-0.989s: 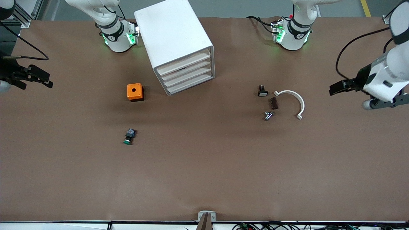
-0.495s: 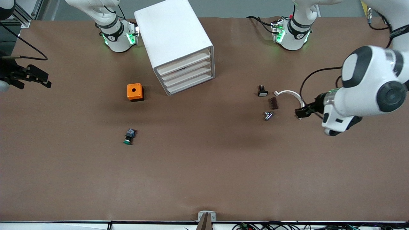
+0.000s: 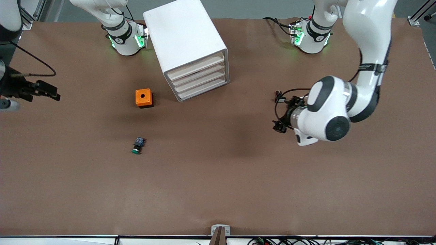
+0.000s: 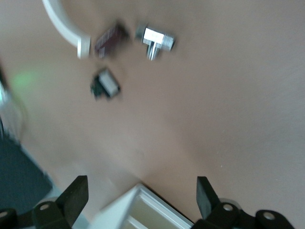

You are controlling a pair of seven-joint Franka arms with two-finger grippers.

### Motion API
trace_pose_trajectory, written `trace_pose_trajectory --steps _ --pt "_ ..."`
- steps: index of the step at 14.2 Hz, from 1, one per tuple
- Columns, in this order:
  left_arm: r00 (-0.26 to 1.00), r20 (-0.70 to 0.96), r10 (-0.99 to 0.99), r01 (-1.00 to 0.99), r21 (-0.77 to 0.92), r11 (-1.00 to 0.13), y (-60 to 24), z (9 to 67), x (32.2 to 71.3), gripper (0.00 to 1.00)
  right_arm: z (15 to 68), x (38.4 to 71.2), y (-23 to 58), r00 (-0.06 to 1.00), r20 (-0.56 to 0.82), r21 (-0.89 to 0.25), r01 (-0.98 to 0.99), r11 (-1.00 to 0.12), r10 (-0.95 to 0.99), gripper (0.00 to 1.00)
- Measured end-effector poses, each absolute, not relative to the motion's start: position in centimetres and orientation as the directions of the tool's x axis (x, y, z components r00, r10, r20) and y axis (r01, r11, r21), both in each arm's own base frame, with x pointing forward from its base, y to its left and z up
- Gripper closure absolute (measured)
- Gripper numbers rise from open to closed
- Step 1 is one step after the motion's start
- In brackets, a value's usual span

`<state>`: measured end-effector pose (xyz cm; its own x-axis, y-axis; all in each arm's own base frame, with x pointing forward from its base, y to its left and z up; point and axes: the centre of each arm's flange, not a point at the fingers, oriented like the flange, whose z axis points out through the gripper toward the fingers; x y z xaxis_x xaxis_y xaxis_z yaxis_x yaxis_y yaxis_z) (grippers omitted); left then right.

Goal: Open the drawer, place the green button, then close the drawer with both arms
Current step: 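Reach the left gripper to the drawer while the right gripper approaches the button, then pull the drawer open with the left gripper while the right gripper grasps the button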

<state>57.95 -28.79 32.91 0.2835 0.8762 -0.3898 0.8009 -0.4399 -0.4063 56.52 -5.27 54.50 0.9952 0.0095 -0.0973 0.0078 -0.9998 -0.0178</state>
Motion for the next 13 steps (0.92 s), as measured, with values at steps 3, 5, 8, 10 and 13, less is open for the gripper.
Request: trace_pose_trajectory --steps 3,5,8,10,13 --pt "0.051 -0.345 0.937 0.788 -0.562 -0.250 -34.2 29.4 55.4 0.00 52.5 58.0 -6.6 0.993 -0.120 -0.011 -0.011 -1.000 -0.010 0.00" --pt "-0.098 -0.331 0.939 0.733 -0.662 -0.156 -37.7 27.4 53.5 0.00 51.6 58.3 -7.9 0.991 -0.129 -0.011 -0.031 -0.999 -0.029 0.00" --pt "-0.328 -0.291 0.899 0.587 -0.808 -0.047 -41.1 23.8 51.4 0.00 51.2 58.4 -7.9 0.989 -0.139 -0.010 -0.055 -0.998 -0.053 0.00" --pt "-0.419 -0.237 0.876 0.498 -0.867 0.004 -42.5 21.4 50.4 0.00 50.5 58.4 -7.3 0.983 -0.149 -0.012 -0.110 -0.994 -0.107 0.00" --pt "-0.471 -0.161 0.867 0.419 -0.906 0.059 -46.3 19.1 47.4 0.06 47.7 59.3 -4.1 0.978 -0.101 -0.057 -0.190 -0.980 -0.184 0.00"
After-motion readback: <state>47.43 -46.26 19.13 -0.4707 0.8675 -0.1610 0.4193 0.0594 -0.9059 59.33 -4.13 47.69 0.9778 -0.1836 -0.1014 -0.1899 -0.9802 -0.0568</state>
